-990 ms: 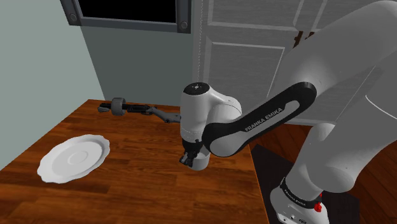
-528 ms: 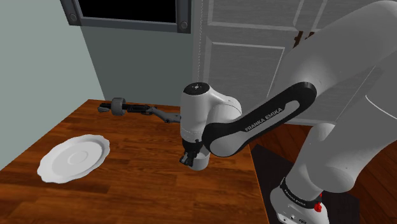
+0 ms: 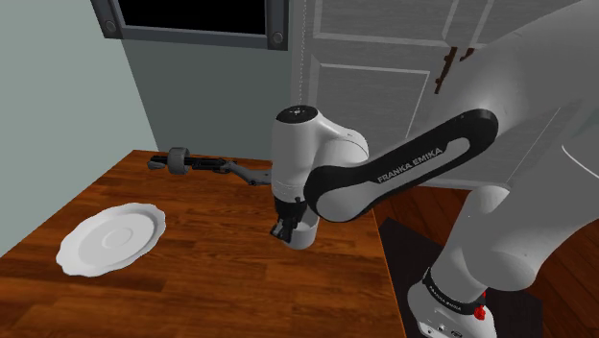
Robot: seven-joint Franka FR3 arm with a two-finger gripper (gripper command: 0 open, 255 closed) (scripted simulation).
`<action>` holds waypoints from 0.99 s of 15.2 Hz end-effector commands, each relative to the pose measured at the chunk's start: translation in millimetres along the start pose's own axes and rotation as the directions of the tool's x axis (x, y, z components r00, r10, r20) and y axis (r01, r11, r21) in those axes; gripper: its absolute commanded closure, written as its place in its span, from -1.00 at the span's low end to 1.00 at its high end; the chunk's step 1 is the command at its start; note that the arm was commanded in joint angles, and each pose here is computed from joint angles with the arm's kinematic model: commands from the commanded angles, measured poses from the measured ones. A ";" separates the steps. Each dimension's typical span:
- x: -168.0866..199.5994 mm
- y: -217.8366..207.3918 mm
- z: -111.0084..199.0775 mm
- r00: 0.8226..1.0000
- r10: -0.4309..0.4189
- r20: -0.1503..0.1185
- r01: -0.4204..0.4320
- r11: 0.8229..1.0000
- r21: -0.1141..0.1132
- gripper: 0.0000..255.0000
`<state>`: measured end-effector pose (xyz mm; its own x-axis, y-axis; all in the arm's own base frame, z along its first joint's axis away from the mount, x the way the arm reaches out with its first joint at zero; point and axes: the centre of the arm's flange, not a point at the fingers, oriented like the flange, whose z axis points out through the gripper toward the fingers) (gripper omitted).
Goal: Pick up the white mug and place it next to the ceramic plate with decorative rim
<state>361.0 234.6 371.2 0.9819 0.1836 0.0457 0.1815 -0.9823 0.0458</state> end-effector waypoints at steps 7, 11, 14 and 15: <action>1.3 2.7 -42.8 1.000 0.000 0.000 0.000 1.000 0.000 1.00; 2.3 3.7 -63.9 1.000 0.000 0.000 0.000 1.000 0.000 1.00; 3.0 4.4 -79.7 1.000 0.000 0.000 0.000 1.000 0.000 1.00; 3.2 4.6 -84.9 1.000 0.000 0.000 0.000 1.000 0.000 1.00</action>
<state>360.6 233.4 450.4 0.9819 0.1837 0.0457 0.1816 -0.9823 0.0457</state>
